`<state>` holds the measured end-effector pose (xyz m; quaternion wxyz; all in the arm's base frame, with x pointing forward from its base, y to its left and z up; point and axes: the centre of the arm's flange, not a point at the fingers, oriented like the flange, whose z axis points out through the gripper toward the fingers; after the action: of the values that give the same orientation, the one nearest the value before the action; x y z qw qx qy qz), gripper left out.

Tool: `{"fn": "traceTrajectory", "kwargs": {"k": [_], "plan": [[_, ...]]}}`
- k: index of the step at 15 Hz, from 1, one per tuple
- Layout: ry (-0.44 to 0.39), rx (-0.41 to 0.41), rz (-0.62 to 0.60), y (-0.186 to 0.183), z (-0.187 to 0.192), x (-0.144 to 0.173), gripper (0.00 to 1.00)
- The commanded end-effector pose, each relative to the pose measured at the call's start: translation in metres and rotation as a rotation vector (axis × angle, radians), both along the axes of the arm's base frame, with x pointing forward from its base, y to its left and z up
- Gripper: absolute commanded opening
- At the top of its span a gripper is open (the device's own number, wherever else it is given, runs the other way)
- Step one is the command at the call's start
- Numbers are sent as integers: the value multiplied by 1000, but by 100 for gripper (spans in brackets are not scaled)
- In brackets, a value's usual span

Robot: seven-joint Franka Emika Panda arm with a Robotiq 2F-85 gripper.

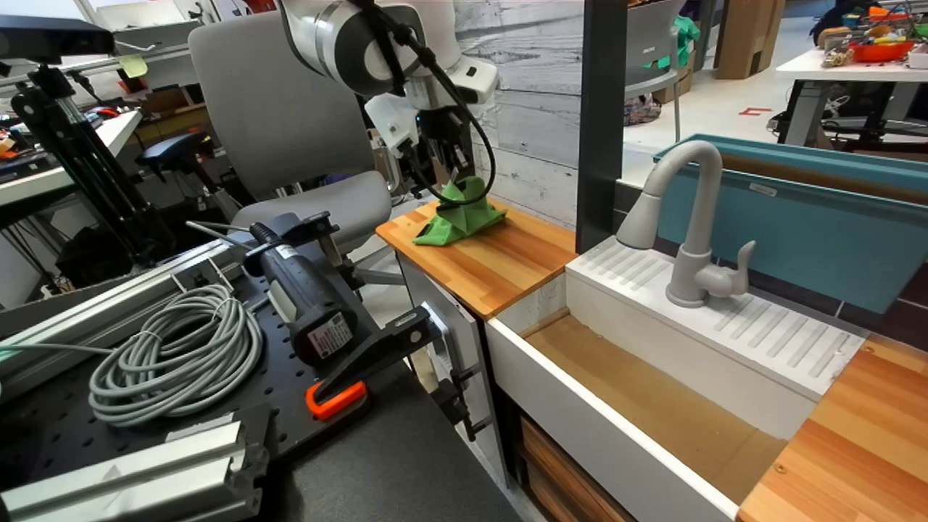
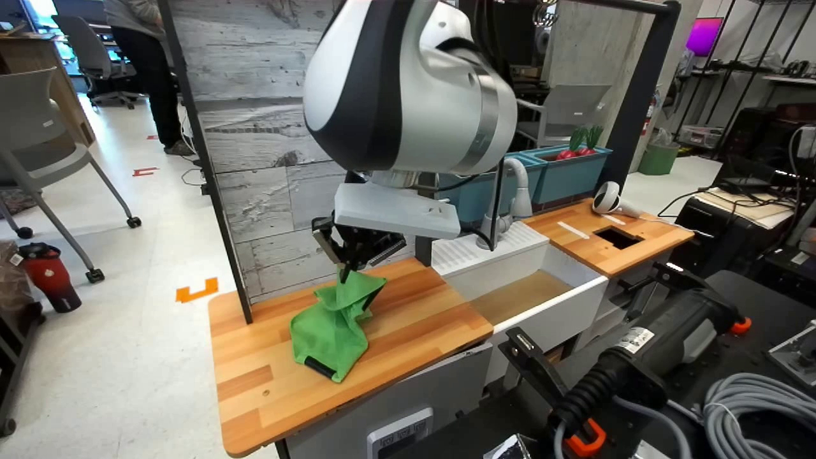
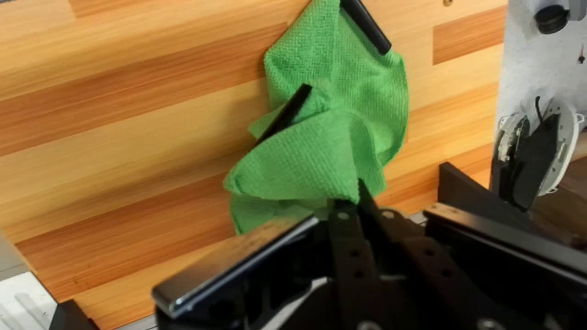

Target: Move the green towel to the right and push the faucet to the right then fold the towel once from right to left.

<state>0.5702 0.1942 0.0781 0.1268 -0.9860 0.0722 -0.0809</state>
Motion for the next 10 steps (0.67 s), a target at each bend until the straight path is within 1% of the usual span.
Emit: {"fn": "traceTrajectory", "kwargs": {"k": [1, 7, 8, 9, 10], "plan": [[15, -5, 15, 22, -20, 3, 0], [52, -60, 30, 38, -76, 17, 0], [56, -74, 33, 39, -82, 17, 26], [57, -84, 31, 40, -87, 18, 29], [51, -90, 38, 41, -87, 17, 35]]}}
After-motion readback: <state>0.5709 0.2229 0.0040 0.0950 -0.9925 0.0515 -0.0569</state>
